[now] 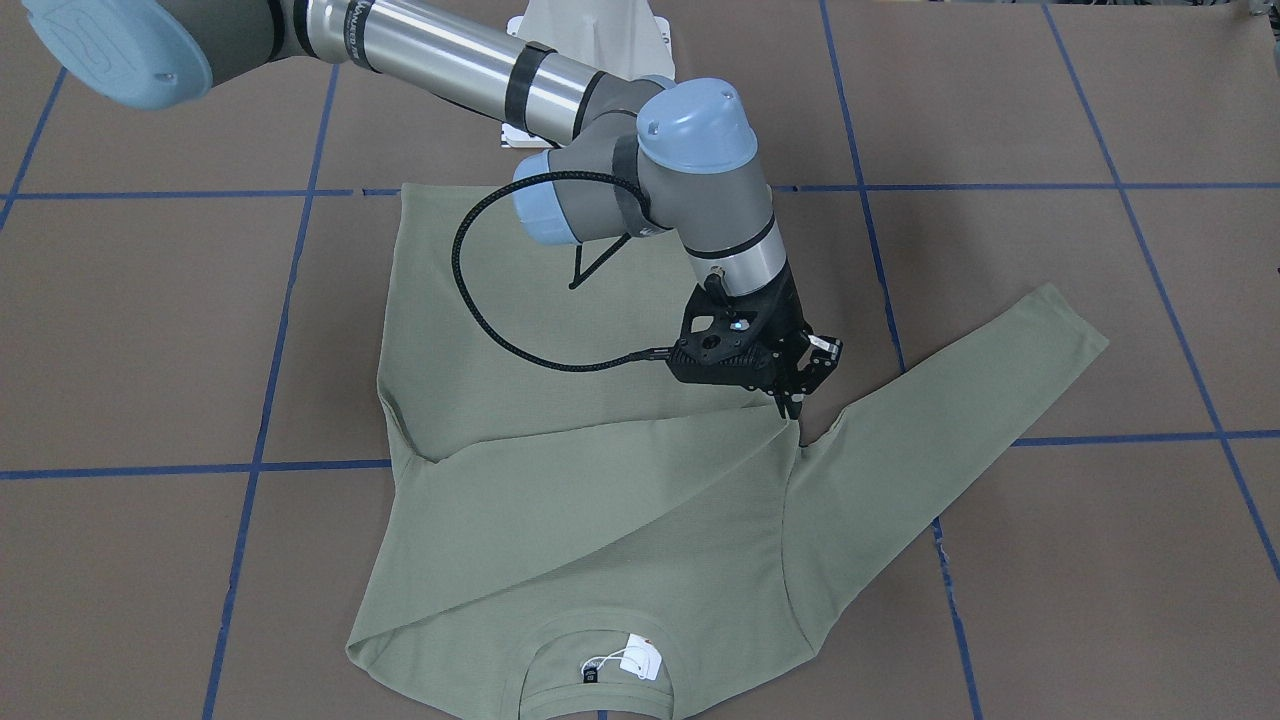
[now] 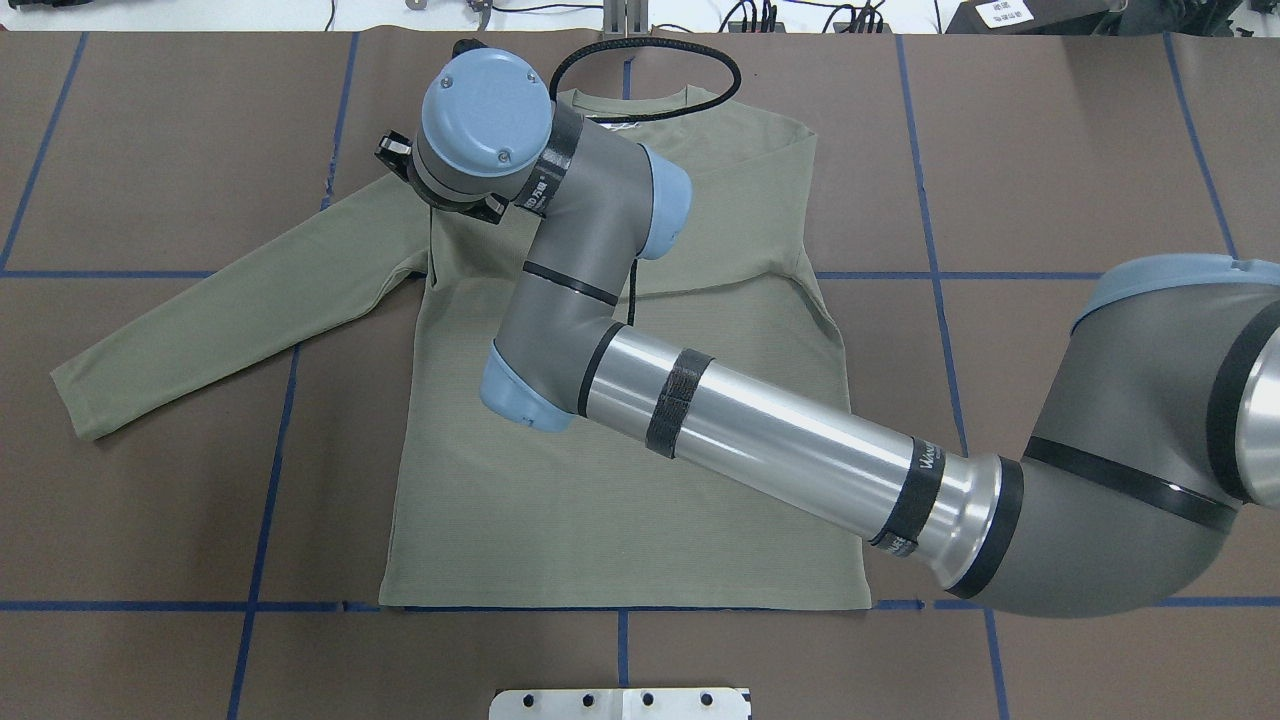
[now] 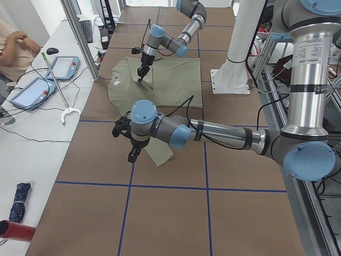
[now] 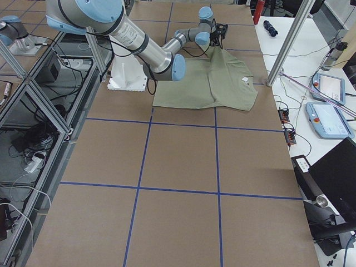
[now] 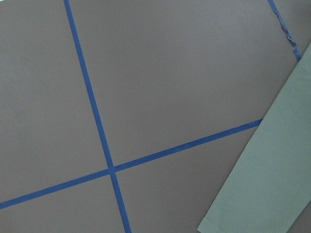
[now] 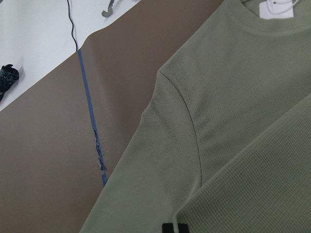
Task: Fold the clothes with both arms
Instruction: 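Grasp the sleeve with the right gripper and fold it across the shirt body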
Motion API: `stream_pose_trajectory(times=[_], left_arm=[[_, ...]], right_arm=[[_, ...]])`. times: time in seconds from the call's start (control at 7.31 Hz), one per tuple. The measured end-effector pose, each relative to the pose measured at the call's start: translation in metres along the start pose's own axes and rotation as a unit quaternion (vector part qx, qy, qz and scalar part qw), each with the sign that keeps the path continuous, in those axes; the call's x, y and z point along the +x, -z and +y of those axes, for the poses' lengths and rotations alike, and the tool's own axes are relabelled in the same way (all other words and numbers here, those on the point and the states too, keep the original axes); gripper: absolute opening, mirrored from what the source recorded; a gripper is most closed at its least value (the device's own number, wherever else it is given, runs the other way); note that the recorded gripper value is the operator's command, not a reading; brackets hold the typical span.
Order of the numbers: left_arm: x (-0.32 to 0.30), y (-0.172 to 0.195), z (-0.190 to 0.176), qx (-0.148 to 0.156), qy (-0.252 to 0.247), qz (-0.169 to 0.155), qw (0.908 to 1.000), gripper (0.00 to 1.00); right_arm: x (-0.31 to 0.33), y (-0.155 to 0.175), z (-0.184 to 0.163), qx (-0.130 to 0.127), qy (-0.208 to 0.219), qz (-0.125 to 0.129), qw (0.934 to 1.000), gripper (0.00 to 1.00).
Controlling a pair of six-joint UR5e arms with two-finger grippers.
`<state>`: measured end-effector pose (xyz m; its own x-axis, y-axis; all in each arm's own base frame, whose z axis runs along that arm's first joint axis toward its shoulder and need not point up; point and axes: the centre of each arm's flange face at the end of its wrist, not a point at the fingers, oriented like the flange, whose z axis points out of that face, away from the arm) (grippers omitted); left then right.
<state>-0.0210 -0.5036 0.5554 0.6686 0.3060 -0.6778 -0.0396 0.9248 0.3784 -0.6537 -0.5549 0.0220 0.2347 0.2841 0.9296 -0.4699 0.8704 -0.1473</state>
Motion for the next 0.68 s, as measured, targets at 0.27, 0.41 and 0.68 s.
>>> stream_pose_trajectory(times=[0.27,0.41,0.68], left_arm=[[-0.001,-0.001,0.001,-0.001,0.001,0.0,1.0,1.0],[-0.001,-0.001,0.001,-0.001,0.002,0.001,1.0,1.0],[0.01,-0.012,0.001,-0.012,-0.003,0.027,0.9995,1.0]], right_arm=[[0.001,-0.014,-0.002,0.015,0.001,-0.006,0.9999,0.78],[-0.01,-0.018,-0.002,0.022,0.001,-0.006,0.9997,0.87],[-0.028,-0.019,0.0,0.027,0.0,-0.005,0.9996,0.98]])
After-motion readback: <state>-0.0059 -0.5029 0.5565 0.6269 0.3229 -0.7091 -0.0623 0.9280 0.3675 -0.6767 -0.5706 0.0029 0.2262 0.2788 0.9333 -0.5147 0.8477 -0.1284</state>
